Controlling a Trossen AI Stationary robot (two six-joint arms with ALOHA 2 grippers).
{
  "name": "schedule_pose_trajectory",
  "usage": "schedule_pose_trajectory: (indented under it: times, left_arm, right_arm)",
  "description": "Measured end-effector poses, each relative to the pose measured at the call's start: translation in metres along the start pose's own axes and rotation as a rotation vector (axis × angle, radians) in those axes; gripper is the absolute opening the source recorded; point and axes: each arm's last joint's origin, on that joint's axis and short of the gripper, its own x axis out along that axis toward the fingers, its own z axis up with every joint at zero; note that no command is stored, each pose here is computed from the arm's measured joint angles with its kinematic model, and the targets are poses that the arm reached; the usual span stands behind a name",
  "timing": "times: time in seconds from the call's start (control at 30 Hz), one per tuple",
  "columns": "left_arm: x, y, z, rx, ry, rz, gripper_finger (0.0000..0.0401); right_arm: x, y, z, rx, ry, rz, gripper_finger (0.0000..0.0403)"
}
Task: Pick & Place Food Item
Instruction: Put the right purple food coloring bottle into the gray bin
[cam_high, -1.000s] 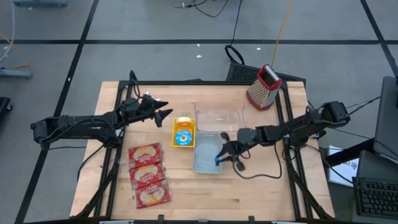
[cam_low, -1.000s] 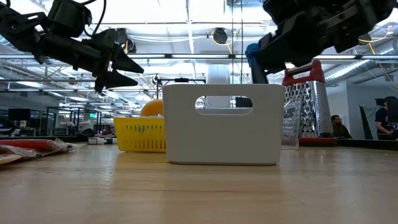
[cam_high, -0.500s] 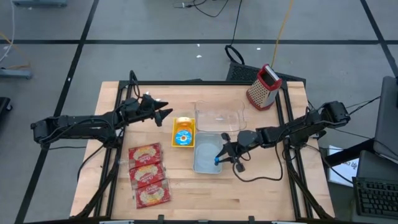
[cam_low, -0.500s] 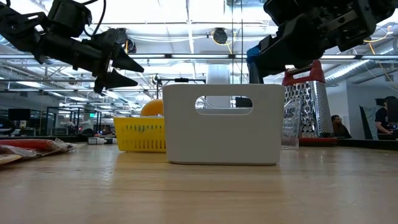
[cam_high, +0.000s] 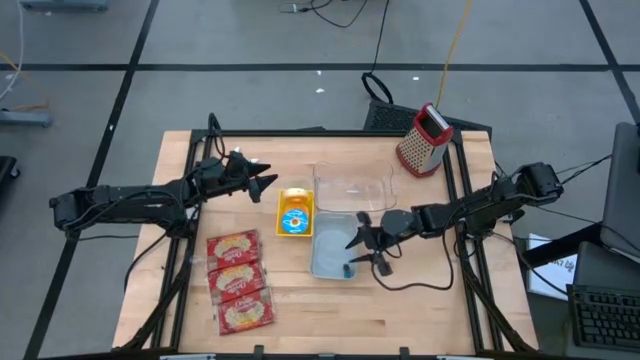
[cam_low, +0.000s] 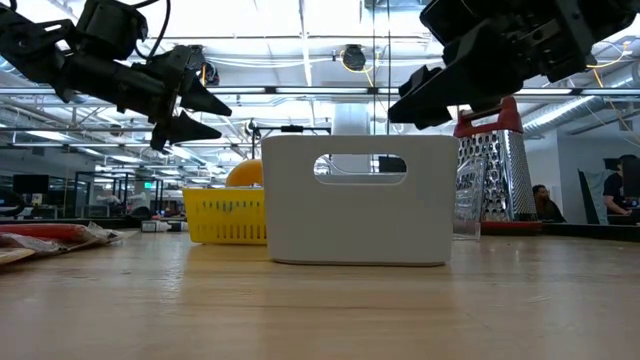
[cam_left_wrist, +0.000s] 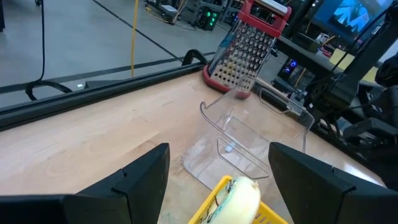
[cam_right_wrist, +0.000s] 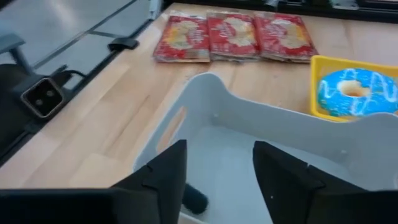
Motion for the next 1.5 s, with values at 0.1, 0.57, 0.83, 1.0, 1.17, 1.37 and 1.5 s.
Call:
schedule_pose_trajectory:
  times: [0.1,0.57,0.83,1.0,1.17,1.37,1.5]
  left_arm:
    - [0.0,0.001,0.0,-0.02,-0.005,0.019,0.0273]
    - [-0.018,0.028,-0.016,-0.065,0.272,0.751,0.0273]
    - [-0.017,0.048,-0.027,-0.101,0.401,0.825,0.0273]
    - [-0.001,0.058,-0.032,-0.09,0.438,0.793,0.0273]
    - [0.011,0.072,-0.041,-0.065,0.485,0.832,0.0273]
    - [0.014,0.087,-0.049,-0.074,0.546,0.889,0.0273]
    - [0.015,0.087,-0.049,-0.026,0.577,0.86,0.0273]
  right_arm:
    - [0.0,-0.001,0.0,0.004,-0.001,-0.02,0.0194]
    - [-0.008,0.0,0.008,-0.037,-0.041,-0.022,0.0192]
    - [-0.009,-0.005,0.008,-0.035,-0.042,-0.04,0.019]
    - [-0.009,-0.006,0.008,-0.035,-0.043,-0.042,0.0188]
    - [-0.009,-0.006,0.008,-0.021,-0.043,-0.041,0.0189]
    - [-0.009,-0.006,0.008,-0.02,-0.042,-0.041,0.0184]
    - [-0.009,-0.006,0.008,-0.02,-0.042,-0.041,0.0182]
